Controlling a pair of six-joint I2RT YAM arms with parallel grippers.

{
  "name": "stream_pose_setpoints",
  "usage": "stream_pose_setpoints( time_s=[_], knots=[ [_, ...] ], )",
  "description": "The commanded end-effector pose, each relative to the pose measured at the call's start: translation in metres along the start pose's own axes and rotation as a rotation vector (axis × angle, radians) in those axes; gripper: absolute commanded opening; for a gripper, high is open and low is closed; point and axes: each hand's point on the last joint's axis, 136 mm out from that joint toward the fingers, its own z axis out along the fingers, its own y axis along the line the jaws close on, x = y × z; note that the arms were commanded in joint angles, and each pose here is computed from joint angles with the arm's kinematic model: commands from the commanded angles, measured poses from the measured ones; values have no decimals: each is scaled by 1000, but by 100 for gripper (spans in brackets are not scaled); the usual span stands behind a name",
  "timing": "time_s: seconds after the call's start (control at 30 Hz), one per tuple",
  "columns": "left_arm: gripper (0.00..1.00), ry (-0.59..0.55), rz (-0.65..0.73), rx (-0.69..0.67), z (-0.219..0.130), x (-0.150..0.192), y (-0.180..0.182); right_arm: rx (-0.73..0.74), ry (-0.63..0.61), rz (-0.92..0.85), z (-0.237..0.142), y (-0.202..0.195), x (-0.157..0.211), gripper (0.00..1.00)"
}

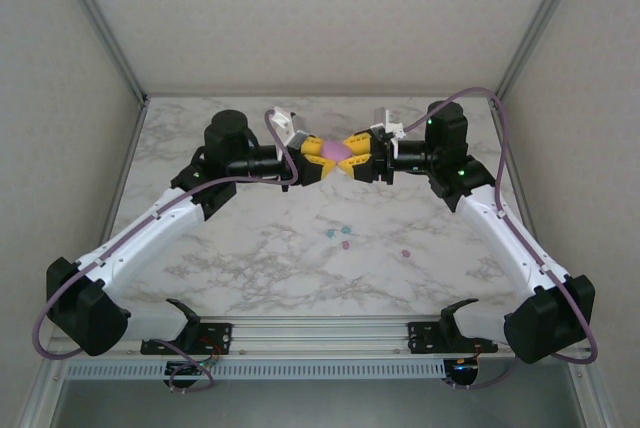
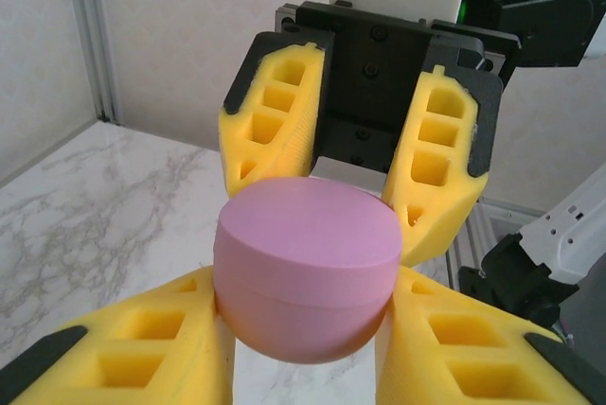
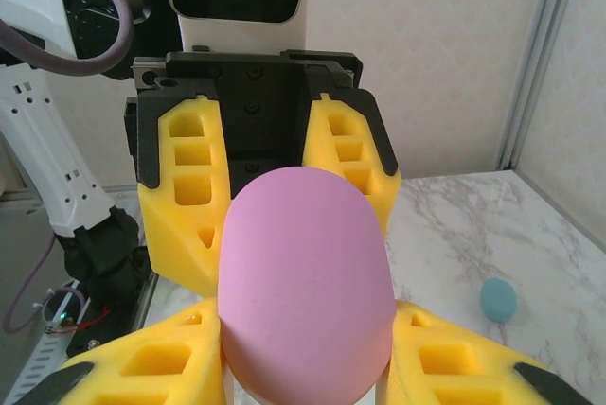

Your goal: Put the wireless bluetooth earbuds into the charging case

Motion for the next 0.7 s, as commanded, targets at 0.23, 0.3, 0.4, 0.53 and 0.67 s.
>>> stream_pose_setpoints(
  time_s=[0.23,0.3,0.4,0.53,0.67],
  knots=[
    [46,-1,55,101,5,-12,-26,-44,-6,1,5,6,-7,32],
    [45,-8,52,102,6,-13,-26,-44,0,1,5,6,-6,33],
    [36,-15,50,102,6,-15,-26,-43,8,-1,6,7,-5,33],
    [24,-15,59,85,5,-13,-25,-24,20,21,5,5,-4,37],
    [20,-18,88,77,1,-10,-27,-1,43,75,4,-1,-2,45]
  ],
)
